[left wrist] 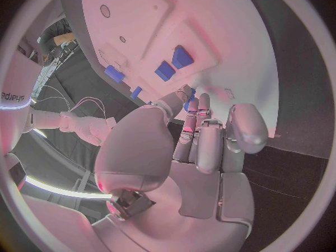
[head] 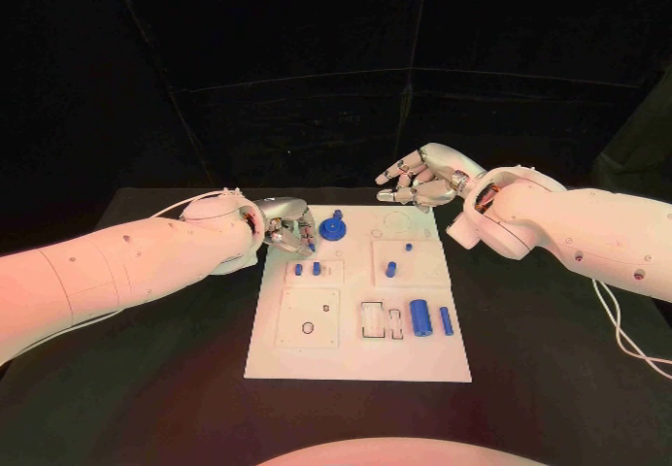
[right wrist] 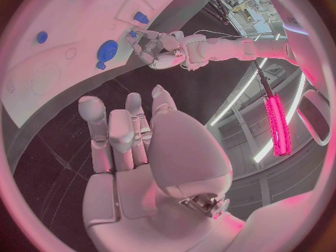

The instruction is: Assemble the parts on the task board

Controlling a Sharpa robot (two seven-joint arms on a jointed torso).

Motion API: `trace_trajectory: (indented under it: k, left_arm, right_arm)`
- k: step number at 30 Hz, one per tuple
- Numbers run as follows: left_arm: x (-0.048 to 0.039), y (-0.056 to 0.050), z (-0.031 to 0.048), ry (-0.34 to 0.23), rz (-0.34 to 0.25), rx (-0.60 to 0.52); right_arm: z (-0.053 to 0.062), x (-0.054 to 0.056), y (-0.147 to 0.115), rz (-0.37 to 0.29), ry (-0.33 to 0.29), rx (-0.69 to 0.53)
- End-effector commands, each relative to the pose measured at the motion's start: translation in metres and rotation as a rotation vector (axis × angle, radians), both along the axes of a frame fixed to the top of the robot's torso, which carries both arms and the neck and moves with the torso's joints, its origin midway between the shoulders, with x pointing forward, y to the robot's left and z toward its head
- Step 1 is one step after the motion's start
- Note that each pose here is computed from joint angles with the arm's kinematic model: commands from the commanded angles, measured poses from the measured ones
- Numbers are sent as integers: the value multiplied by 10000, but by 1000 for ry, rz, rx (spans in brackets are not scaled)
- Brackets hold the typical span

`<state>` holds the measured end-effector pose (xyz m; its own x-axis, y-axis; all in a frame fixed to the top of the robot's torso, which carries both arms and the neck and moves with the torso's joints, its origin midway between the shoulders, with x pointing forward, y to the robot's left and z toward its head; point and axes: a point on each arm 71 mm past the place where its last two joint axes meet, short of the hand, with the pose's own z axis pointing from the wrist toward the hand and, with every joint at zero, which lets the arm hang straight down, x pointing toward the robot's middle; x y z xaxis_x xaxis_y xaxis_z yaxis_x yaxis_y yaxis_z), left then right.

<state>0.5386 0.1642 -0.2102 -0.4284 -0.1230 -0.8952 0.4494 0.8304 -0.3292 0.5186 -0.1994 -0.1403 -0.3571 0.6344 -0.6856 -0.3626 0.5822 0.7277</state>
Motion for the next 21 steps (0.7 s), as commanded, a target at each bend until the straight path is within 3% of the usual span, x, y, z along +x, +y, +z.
trace_trajectory:
  k: [1,21]
  left_arm:
    - [-3,-13,-9,16,1,5]
    - [1,-23,-61,32,4,25]
  right_arm:
    - [17,-2,10,6,-9,4]
    - [17,-4,14,7,-9,4]
